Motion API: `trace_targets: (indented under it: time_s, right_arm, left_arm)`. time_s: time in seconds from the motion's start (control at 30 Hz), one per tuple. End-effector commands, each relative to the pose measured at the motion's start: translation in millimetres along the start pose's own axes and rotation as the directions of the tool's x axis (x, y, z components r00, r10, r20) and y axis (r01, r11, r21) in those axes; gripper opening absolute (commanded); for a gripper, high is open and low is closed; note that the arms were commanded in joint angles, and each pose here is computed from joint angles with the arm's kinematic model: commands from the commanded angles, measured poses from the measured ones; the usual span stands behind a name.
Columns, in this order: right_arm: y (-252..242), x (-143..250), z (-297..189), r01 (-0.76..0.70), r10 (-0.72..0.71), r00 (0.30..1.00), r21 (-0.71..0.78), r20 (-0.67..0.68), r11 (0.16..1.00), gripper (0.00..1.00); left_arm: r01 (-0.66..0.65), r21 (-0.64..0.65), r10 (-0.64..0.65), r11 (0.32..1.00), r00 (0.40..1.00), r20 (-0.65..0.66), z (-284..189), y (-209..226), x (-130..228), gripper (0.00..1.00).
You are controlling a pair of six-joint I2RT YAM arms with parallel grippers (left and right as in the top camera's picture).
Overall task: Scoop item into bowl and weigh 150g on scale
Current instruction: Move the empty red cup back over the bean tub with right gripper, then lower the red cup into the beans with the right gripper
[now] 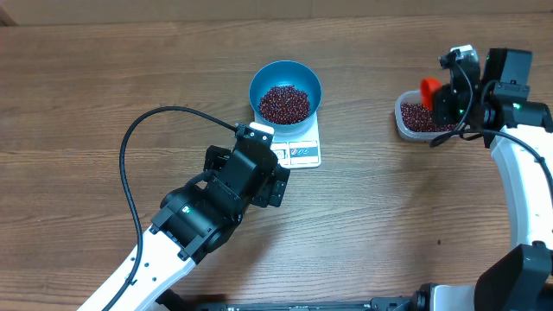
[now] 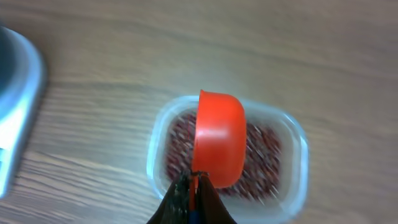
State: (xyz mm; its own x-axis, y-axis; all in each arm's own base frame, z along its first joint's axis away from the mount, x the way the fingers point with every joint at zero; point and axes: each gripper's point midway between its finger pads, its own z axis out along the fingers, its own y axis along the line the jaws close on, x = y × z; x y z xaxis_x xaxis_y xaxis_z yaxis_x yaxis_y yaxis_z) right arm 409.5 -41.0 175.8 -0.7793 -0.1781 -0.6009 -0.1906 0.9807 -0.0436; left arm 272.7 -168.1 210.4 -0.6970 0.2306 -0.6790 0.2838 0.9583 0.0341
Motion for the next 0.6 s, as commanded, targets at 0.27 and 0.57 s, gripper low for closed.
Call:
trace_targets:
  time_s: [0.27,0.57]
  right_arm:
    - [-27.2,32.6,9.0,-0.004,0.027,0.988,0.152,-0.149,0.988,0.04]
    - [-26.0,60.9,52.0,-0.039,0.07,0.962,0.12,-0.263,0.992,0.04]
  left_arm:
    - [-0.003,-0.012,0.003,1.0,1.0,-0.006,2.4,3.6,1.2,0.99]
    - [-0.003,-0.012,0.003,1.0,1.0,-0.006,2.4,3.6,1.2,0.99]
